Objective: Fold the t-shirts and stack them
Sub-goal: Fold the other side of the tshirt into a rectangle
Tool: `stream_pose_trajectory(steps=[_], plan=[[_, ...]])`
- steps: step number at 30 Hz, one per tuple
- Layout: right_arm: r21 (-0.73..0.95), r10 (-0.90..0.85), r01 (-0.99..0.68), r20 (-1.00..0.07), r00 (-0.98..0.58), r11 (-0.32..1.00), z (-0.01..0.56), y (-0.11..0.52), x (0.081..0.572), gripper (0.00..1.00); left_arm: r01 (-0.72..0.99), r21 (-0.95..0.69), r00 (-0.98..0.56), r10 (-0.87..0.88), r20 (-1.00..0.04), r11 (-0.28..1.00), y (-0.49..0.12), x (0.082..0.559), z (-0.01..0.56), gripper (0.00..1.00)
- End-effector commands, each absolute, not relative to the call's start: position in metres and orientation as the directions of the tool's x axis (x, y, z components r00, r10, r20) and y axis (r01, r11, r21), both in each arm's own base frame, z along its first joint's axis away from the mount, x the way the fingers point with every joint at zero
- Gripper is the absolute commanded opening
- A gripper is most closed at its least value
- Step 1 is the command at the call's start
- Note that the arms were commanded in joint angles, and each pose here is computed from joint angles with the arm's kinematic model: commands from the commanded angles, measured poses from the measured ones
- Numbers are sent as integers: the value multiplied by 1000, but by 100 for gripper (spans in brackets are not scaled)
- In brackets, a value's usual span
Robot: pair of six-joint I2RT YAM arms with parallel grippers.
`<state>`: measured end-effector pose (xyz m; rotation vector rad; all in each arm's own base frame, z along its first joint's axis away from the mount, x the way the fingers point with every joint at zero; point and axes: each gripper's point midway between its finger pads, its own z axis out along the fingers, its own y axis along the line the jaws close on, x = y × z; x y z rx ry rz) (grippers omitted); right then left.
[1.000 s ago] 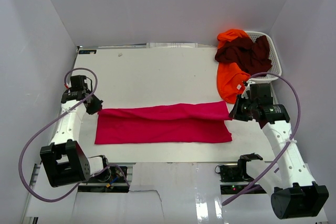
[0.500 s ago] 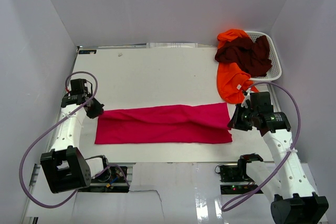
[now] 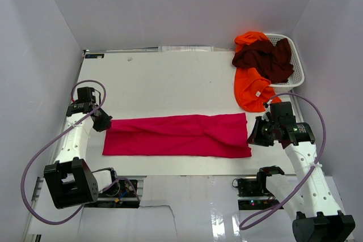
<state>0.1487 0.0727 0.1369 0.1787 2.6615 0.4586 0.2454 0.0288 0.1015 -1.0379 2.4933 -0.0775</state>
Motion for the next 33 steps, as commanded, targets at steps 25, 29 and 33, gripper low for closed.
stream_pose_trajectory(steps=[25,29,33], plan=[[362,175,-2,-455,-873,932,124,86,236,59,-429,-418,-675,-591,-441,801,8,314,145,91],[344,165,5,-438,-884,939,111,86,254,58,-447,-425,-697,-604,-386,787,5,322,125,89],[320,166,27,-415,-894,947,98,86,274,58,-485,-410,-715,-620,-323,773,4,323,103,86]])
